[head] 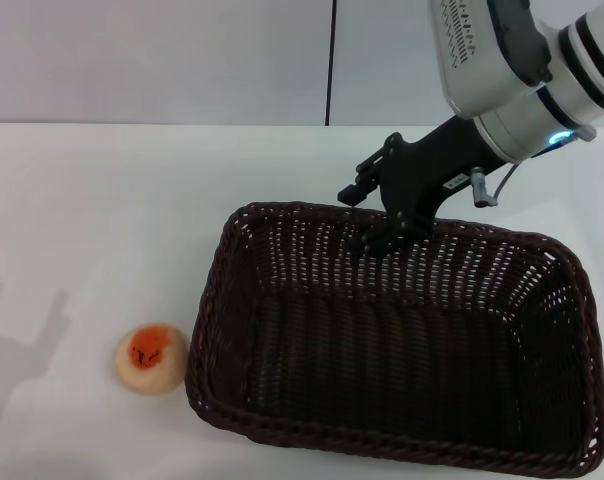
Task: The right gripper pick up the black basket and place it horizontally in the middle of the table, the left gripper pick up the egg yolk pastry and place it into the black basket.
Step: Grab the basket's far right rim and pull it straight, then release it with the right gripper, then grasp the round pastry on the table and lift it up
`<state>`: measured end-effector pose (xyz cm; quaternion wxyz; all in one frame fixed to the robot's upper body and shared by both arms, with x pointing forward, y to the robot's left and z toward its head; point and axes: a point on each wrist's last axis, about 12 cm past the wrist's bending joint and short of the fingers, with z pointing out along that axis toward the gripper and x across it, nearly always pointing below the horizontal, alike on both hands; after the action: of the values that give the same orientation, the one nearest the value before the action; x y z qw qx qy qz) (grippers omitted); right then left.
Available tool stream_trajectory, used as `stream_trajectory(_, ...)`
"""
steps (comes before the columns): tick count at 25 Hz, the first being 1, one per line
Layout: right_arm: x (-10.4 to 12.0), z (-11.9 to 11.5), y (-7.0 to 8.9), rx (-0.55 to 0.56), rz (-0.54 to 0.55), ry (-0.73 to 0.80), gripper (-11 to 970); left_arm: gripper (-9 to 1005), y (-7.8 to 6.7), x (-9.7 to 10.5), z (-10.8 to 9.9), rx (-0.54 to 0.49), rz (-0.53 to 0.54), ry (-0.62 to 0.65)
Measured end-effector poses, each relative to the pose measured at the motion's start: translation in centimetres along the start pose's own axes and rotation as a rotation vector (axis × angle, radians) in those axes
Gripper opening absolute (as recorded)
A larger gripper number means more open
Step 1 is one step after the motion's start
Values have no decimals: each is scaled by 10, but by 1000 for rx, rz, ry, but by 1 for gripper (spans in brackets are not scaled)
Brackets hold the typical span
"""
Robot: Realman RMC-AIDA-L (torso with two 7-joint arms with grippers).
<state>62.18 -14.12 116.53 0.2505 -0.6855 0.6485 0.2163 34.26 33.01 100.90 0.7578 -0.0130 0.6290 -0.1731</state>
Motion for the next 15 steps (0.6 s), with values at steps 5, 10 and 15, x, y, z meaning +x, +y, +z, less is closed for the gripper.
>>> stream_trajectory(5, 1, -8, 6, -4, -6, -46, 588, 802, 2, -1, 3, 9, 6, -2)
stream_trajectory(10, 10, -30, 19, 25, 6, -146, 588, 801, 6, -3, 6, 21, 18, 0)
stream_trajectory(15, 33, -72, 48, 162, 61, -334, 588, 800, 18, -10, 14, 85, 12, 24)
